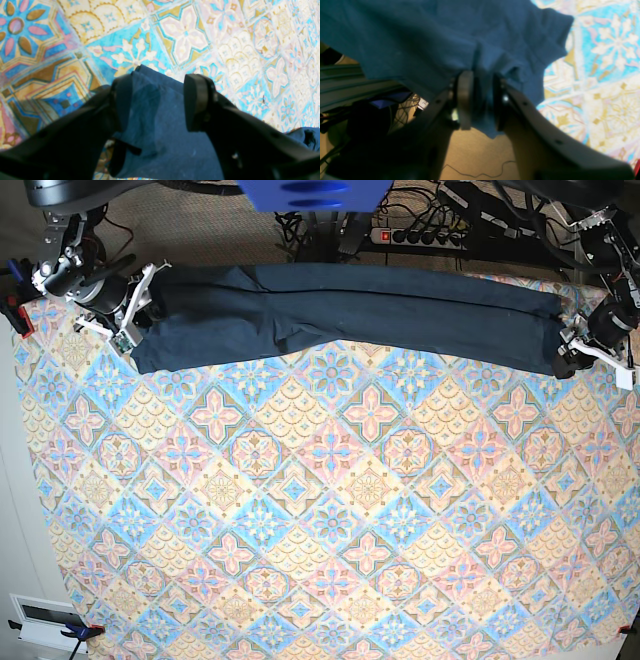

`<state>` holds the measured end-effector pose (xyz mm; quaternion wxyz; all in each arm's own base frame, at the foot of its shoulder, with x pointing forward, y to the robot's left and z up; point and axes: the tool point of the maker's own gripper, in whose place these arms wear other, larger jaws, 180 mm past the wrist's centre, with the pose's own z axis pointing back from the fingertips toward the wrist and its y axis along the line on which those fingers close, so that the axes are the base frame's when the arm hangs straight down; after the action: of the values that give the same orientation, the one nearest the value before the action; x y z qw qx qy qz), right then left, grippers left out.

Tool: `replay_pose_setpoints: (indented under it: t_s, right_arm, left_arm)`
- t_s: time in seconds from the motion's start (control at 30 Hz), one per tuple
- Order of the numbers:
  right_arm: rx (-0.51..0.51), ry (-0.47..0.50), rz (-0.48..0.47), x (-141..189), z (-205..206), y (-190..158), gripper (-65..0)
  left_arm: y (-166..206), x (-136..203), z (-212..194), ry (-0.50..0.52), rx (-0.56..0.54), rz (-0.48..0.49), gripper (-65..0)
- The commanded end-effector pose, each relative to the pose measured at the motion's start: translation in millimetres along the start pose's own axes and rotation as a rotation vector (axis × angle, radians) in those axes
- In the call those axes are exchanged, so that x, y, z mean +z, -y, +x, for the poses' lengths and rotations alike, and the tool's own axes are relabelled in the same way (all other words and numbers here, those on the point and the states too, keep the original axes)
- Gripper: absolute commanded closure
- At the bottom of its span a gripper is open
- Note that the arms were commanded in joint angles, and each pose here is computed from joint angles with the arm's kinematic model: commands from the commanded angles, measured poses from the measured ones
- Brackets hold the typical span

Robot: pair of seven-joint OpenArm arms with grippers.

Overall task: Layout the t-shirt on the table in an organized manner, then fold the t-shirt properly
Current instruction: 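Hold the strip ends with both grippers and straighten it, then fold the strip end with the left gripper toward the right gripper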

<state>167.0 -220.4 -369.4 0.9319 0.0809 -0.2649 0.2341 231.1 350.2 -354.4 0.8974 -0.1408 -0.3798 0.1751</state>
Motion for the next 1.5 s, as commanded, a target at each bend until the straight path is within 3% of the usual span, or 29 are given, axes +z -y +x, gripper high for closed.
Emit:
replay_pose_setpoints:
  t_s: [0.0,0.17,0.4,0.67,0.73,0.9,1.0,1.17,1.23,1.37,1.47]
  right_arm:
    - [0.015,0.041,-0.026,7.7,10.8,8.0,-15.5]
    - [-0.009,0.18,-0.01,12.8,34.6,7.5,-15.5]
    - [0.014,0.258,0.029,7.7,64.5,1.4,-15.5]
    - [0.029,0.27,0.053,3.3,71.7,-5.3,-15.5]
    - [0.029,0.269,0.052,3.5,71.4,-4.8,-15.5]
    - [0.028,0.268,0.053,3.5,71.0,-5.2,-15.5]
    - [0.026,0.269,0.049,4.2,70.9,-3.8,-15.5]
    - [0.027,0.267,0.052,3.6,70.7,-4.7,-15.5]
    - [0.028,0.268,0.053,3.5,71.3,-5.0,-15.5]
    - [0.028,0.267,0.053,3.4,70.8,-5.2,-15.5]
    - [0.028,0.267,0.053,3.4,70.8,-5.2,-15.5]
  left_arm:
    - [-1.4,9.0,21.9,0.038,-0.048,0.004,-32.2]
    - [-18.4,21.9,15.1,-0.049,-0.131,0.057,-32.7]
    - [-24.4,18.2,-13.7,-0.245,-0.294,0.092,-32.7]
    - [-21.9,-2.2,-37.4,-0.358,-0.417,0.13,-32.7]
    - [-24.6,-12.5,-52.4,-0.38,-0.378,0.135,-32.7]
    - [-24.3,-26.1,-75.4,-0.388,-0.308,0.125,-32.3]
    - [-5.2,-28.1,-79.2,-0.374,-0.331,0.078,-30.1]
    - [32.8,-26.5,-72.5,-0.317,-0.369,-0.087,-7.5]
    - [28.7,-26.4,-55.4,-0.272,-0.357,-0.066,0.0]
    - [2.7,-10.9,-15.1,-0.146,-0.297,0.017,-0.7]
    - [-21.1,0.5,24.1,-0.053,-0.283,0.134,-0.1]
